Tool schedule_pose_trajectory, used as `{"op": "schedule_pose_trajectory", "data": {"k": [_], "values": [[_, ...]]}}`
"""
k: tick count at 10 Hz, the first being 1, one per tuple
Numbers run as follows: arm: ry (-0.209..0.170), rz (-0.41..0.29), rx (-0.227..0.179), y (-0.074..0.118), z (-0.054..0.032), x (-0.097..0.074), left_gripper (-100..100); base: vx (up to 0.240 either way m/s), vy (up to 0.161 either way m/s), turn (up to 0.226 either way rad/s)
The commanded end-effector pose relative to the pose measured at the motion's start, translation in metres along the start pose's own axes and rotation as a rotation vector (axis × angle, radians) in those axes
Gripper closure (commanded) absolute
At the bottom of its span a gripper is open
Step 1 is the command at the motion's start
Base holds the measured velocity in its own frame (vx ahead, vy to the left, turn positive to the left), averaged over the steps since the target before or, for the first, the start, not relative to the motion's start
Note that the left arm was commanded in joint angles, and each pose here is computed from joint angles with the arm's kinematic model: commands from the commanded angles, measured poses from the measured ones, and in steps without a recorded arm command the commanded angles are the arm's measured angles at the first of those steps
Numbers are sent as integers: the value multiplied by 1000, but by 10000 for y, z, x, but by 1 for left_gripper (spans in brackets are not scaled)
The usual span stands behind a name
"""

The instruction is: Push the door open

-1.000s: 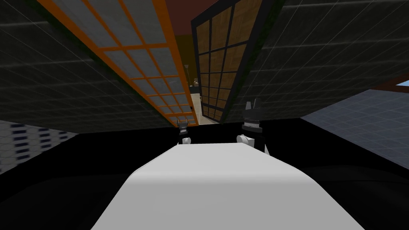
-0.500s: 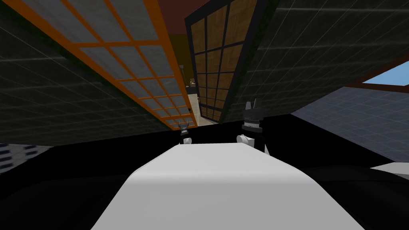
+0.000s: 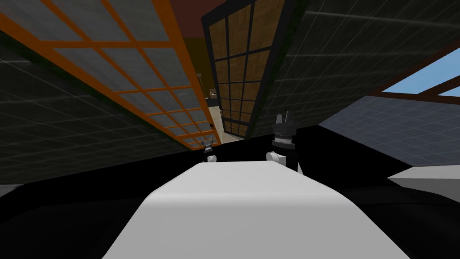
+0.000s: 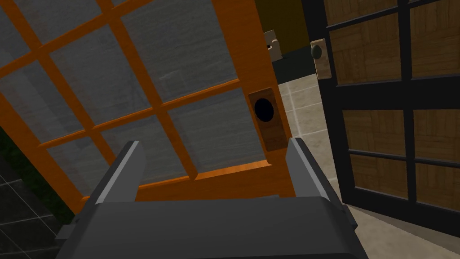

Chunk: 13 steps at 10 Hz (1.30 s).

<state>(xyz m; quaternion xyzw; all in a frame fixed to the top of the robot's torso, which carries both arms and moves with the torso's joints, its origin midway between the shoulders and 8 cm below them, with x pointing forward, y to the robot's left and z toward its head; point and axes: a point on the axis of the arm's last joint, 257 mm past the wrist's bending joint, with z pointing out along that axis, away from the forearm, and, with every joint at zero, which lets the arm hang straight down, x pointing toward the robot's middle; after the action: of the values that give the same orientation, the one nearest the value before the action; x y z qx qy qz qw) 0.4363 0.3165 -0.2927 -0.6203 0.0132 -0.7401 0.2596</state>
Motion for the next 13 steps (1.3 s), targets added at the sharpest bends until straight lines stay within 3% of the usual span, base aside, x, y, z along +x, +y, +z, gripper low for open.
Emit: {"op": "schedule_pose_trajectory", "data": {"k": [1, 7, 13], "values": [[-21, -32, 2, 27, -26, -89, -100, 63, 81, -107], [-92, -133, 12, 127, -112, -370, -100, 67, 75, -120], [-177, -250, 34, 255, -250, -683, -100, 77, 99, -137]]}}
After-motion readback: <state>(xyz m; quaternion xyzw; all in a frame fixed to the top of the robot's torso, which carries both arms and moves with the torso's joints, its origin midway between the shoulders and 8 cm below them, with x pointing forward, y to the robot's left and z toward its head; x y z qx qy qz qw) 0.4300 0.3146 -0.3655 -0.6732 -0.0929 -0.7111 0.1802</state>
